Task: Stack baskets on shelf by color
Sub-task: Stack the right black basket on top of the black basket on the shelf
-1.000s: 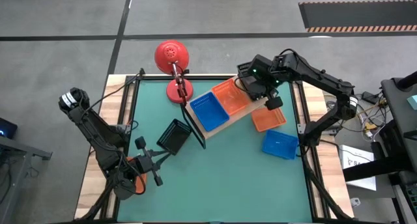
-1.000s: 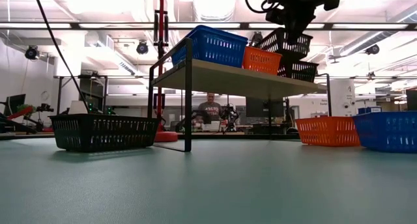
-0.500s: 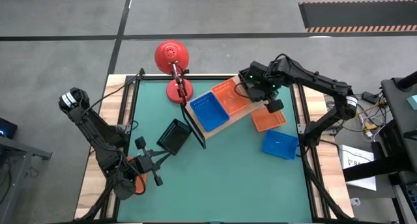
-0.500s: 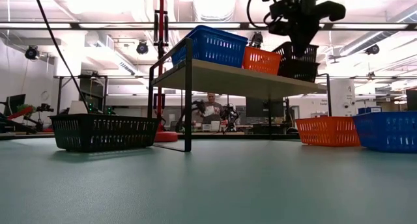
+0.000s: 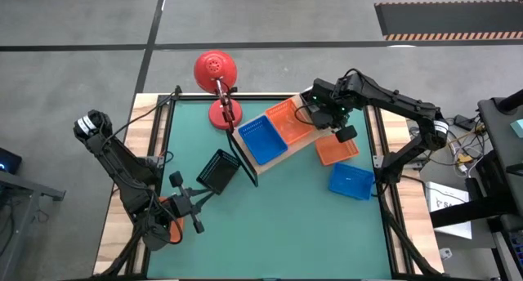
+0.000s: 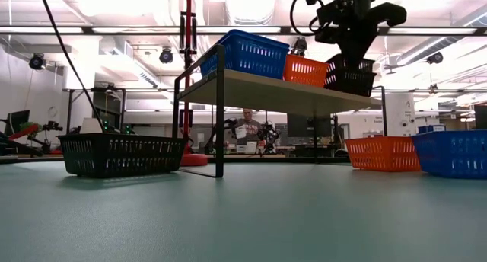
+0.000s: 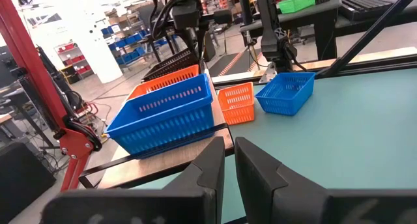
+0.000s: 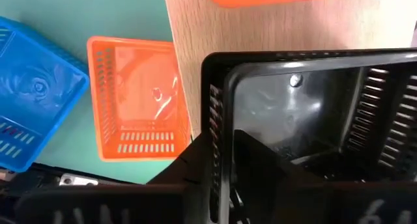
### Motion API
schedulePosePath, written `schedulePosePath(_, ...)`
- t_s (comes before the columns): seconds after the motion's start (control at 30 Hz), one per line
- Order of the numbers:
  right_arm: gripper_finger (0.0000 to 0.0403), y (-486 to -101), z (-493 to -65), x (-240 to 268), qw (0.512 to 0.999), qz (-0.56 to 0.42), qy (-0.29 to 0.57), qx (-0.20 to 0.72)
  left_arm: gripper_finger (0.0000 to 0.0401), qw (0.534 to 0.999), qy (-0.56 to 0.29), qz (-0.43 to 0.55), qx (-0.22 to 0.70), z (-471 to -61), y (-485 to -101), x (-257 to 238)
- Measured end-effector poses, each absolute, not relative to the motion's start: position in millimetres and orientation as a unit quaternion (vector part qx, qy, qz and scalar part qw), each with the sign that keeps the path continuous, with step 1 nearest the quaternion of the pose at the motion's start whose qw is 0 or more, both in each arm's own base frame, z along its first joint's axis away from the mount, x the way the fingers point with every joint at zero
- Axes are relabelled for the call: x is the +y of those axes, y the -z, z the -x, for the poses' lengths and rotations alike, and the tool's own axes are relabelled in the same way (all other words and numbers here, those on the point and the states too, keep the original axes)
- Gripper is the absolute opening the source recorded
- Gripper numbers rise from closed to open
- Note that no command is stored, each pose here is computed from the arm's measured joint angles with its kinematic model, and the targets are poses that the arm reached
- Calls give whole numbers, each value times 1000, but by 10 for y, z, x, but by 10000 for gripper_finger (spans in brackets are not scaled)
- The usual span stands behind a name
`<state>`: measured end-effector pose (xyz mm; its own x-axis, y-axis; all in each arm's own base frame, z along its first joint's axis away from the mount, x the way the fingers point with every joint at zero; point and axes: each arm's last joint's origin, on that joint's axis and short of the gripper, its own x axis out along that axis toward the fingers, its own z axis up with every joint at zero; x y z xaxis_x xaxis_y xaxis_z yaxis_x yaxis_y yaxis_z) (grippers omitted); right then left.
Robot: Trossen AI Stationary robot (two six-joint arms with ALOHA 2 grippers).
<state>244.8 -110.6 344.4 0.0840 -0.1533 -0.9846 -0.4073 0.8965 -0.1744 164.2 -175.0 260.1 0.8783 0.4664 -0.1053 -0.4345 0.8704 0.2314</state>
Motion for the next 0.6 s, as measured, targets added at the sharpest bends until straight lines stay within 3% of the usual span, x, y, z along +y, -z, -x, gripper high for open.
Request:
schedulePosePath(0.27,108,-3456,-2367,-1080,681,196,-73,702,22,964,-234,-101,79,-1642,-2601,-1750)
schedulePosePath(0.6,90,-3689,-2338,-984,712,184,-34,677,22,963,-234,-104,80,-1639,-2587,-1747)
